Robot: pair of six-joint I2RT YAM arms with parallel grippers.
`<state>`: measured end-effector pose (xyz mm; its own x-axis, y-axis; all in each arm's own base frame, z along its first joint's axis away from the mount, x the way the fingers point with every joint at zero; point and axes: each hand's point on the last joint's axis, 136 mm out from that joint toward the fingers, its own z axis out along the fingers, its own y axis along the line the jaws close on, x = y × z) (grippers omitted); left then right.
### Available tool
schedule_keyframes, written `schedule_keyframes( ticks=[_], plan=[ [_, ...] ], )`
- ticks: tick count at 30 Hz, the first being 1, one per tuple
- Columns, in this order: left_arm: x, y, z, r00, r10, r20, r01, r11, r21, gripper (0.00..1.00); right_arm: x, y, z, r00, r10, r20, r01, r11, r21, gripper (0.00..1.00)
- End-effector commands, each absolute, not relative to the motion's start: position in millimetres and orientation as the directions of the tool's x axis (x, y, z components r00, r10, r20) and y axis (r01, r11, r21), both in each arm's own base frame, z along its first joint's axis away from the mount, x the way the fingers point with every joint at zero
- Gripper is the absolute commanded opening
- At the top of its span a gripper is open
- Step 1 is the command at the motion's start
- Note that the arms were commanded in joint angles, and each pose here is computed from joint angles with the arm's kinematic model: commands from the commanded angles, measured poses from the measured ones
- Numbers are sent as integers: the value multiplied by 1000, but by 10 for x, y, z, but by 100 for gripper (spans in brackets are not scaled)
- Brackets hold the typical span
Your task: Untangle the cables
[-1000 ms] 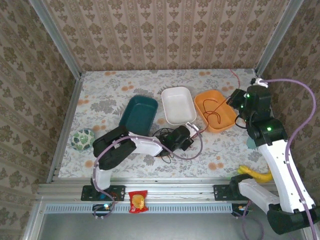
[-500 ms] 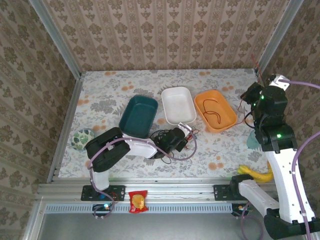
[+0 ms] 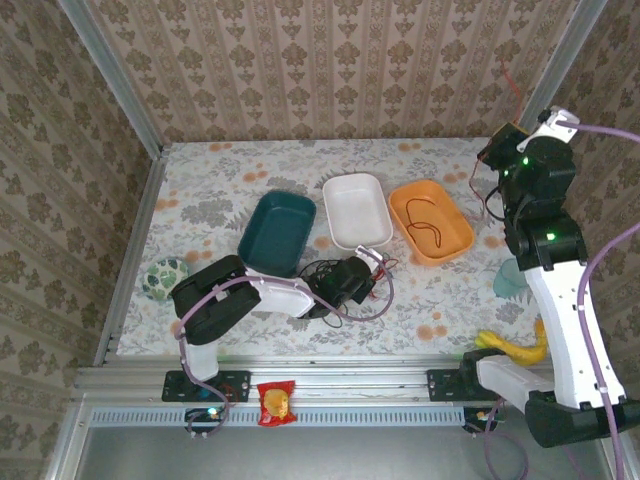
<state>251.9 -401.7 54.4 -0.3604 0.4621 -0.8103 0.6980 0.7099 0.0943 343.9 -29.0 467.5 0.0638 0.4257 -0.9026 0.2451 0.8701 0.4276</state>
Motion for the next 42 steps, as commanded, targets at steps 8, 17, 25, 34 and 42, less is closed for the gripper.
schedule_keyframes(
  ticks=[8,17,25,34,42],
  plan=[
    [2521,-3984,579,-373,456,-808,678,728,97,0,3677,-186,4787,58,411,-910,187,891,414,0],
    [2515,-3984,582,-373,457,-808,679,728,98,0,3736,-78,3266,-260,495,-829,299,858,418,0],
    [2516,-3997,573,-371,459,-807,682,725,99,0,3559,9,2147,-518,489,-701,376,867,327,0],
    [2516,-3999,588,-368,457,-810,681,726,100,0,3672,283,1217,-753,458,-472,367,888,277,0],
    [2509,-3978,604,-363,455,-813,677,729,105,0,3846,309,767,-766,511,-389,437,859,268,0]
  ],
)
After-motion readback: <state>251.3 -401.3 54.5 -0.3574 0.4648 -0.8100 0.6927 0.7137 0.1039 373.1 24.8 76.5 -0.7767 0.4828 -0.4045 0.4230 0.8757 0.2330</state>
